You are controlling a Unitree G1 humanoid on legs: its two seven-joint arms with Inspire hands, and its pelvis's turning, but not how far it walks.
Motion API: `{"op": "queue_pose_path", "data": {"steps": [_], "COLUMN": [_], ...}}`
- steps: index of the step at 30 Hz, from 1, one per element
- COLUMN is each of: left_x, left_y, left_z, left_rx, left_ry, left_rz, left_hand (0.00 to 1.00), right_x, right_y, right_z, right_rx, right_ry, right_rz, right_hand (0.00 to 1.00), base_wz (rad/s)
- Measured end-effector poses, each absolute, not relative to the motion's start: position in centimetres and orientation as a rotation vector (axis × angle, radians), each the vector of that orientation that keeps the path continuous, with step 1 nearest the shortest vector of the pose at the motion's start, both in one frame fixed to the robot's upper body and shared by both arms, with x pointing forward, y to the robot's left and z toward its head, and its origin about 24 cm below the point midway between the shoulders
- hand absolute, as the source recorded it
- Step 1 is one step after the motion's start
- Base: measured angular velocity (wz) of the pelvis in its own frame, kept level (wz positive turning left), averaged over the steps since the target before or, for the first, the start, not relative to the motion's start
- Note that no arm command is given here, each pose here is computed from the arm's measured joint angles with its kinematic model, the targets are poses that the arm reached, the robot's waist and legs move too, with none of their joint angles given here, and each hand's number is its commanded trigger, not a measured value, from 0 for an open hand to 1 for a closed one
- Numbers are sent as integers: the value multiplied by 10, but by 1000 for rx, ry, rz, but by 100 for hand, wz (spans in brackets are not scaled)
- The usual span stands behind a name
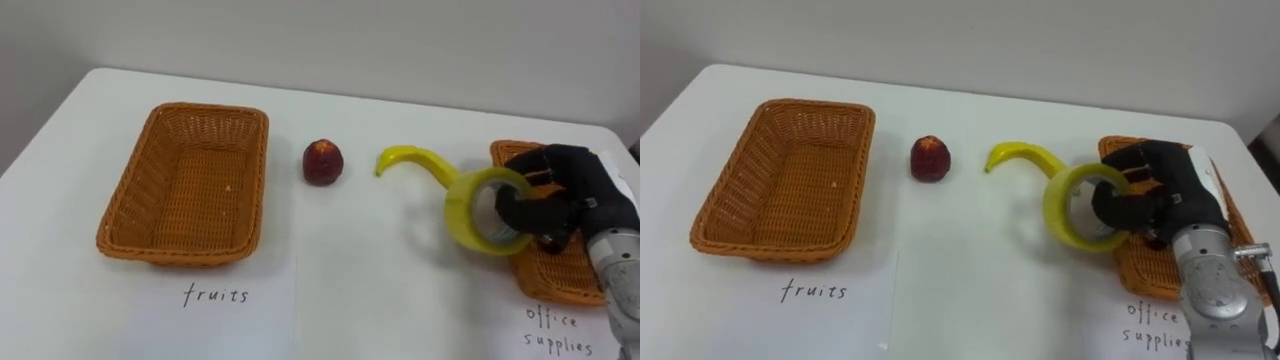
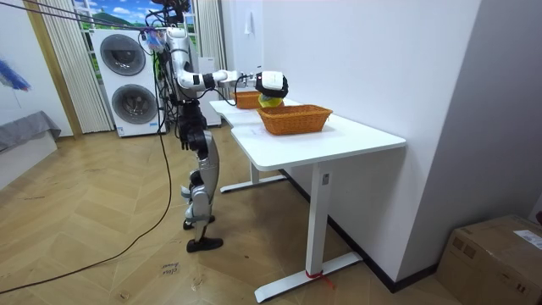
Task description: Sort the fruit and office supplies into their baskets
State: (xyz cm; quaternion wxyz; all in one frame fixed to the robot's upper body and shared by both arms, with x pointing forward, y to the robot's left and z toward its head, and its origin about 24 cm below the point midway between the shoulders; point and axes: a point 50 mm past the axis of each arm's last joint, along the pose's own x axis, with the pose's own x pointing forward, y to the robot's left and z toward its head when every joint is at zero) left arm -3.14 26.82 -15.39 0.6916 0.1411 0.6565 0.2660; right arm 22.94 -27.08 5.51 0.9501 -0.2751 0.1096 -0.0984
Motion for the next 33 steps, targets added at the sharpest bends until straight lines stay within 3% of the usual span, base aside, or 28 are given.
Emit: {"op": "queue_pose_path", "data": {"steps": [33], "left_x": [-37], "left_y": [261], "left_z": [-156], "left_rx": [268], "left_ry": [1507], "left_rz": [553], "left_hand": [0], "right_x": [228], "right_y": [-283], "right_z": [60], "right_rx": [-347], "right_ry": [163], "right_rz": [-376], "right_hand": [100], "base_wz": [0]}}
